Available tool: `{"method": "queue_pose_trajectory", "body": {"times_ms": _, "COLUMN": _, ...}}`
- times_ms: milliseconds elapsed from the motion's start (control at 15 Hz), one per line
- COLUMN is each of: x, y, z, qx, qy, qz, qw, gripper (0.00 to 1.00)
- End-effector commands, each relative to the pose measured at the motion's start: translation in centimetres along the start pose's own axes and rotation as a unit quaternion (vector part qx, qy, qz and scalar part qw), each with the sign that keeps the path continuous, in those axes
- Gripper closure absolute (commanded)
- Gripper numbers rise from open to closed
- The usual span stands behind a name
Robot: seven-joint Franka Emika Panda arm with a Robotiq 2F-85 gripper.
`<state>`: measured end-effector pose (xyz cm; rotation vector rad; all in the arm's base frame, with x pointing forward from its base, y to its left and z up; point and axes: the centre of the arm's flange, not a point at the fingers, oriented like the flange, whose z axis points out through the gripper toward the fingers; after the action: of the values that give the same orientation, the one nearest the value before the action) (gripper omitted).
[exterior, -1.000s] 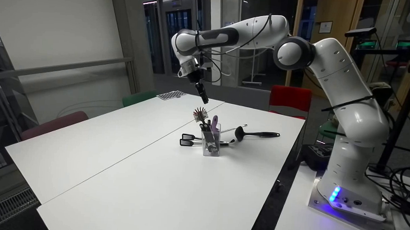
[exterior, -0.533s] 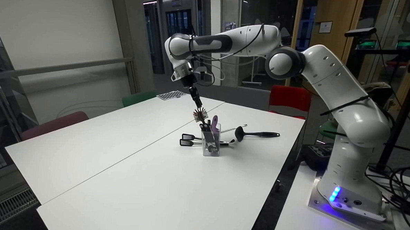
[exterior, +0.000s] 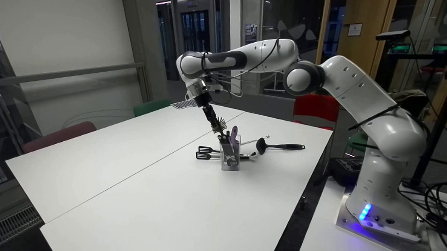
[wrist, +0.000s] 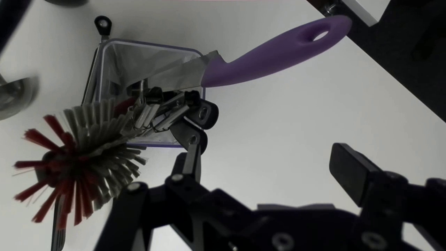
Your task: Take the can open out of the holder and put it on the table
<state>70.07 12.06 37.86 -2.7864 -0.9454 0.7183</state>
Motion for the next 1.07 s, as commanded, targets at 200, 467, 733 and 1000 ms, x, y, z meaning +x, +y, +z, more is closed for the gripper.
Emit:
{"method": "queue_pose_trajectory", "body": {"times_ms": 200, "x": 0.1, "y": -1.5, "z": 0.7, "qx": -0.015, "qy": -0.01, "qz": 0.058, "qw": 0.9982, "gripper": 0.0}}
{"method": "queue_pose_trajectory", "body": {"times_ms": 467, "x": 0.2, "y": -1.7, "z": 2.3, "qx": -0.031, "qy": -0.018, "qz": 0.052, "qw": 0.998, "gripper": 0.0}}
{"method": "queue_pose_trajectory", "body": {"times_ms": 733, "x": 0.0, "y": -0.5, "z": 4.0, "qx": -0.127, "qy": -0.037, "qz": 0.066, "qw": 0.989, "gripper": 0.0}}
{"method": "queue_pose_trajectory", "body": {"times_ms": 1000, "x": 0.8, "y": -0.2, "z": 5.2, "qx": -0.171, "qy": -0.015, "qz": 0.057, "qw": 0.9835, "gripper": 0.0}}
